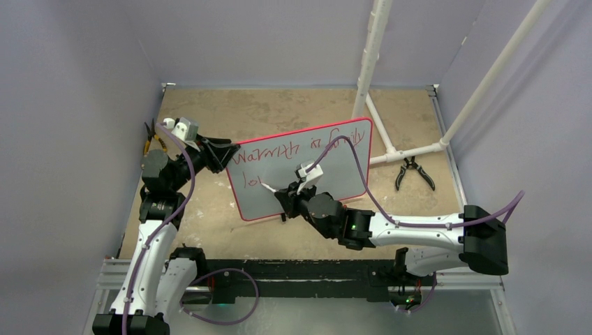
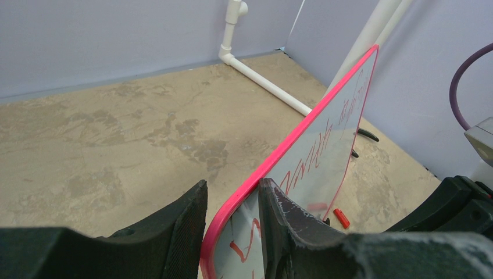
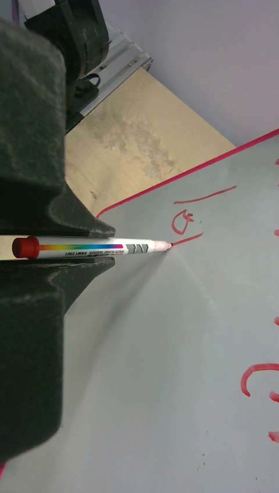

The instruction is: Write a sentence on the whiteboard

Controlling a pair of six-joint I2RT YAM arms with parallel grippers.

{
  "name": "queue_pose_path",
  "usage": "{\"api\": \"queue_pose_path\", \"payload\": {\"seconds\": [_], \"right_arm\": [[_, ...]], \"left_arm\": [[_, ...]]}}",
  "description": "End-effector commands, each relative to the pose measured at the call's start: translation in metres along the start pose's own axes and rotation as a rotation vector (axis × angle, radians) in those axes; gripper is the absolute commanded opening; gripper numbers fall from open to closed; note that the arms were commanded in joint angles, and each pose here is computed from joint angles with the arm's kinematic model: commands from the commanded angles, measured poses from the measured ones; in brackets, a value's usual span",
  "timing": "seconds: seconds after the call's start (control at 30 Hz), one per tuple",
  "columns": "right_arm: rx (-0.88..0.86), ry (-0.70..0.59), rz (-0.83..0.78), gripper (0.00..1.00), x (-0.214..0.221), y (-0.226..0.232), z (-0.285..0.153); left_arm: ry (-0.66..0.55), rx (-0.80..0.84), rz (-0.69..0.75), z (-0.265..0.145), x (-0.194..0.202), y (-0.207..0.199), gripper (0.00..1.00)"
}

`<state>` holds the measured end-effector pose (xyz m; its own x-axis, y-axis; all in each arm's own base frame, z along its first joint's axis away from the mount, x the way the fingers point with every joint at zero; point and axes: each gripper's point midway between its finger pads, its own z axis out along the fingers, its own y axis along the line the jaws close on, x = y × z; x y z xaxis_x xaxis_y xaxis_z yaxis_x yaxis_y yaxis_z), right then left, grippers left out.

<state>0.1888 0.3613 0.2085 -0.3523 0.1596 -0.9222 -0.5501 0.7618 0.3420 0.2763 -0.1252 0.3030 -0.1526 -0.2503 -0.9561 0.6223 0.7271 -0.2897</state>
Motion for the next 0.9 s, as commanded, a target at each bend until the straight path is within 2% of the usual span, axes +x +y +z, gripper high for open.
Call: {"api": "queue_pose_path", "payload": {"seconds": [0.0, 0.4, 0.87], "right_arm": [[0.062, -0.04, 0.01, 0.0, -0.012, -0.012, -0.001], [0.07, -0.143, 0.03, 0.0, -0.049, -0.006, -0.004], [0.071, -0.183, 0.03, 0.0, -0.062, -0.005, -0.004]], "left_arm": [[-0.01, 0.032, 0.006, -0.001, -0.003, -0.007, 0.36], [-0.009, 0.031, 0.007, -0.001, -0.003, -0.006, 0.36], [-0.008, 0.032, 0.006, 0.0, -0.002, -0.006, 0.36]]}}
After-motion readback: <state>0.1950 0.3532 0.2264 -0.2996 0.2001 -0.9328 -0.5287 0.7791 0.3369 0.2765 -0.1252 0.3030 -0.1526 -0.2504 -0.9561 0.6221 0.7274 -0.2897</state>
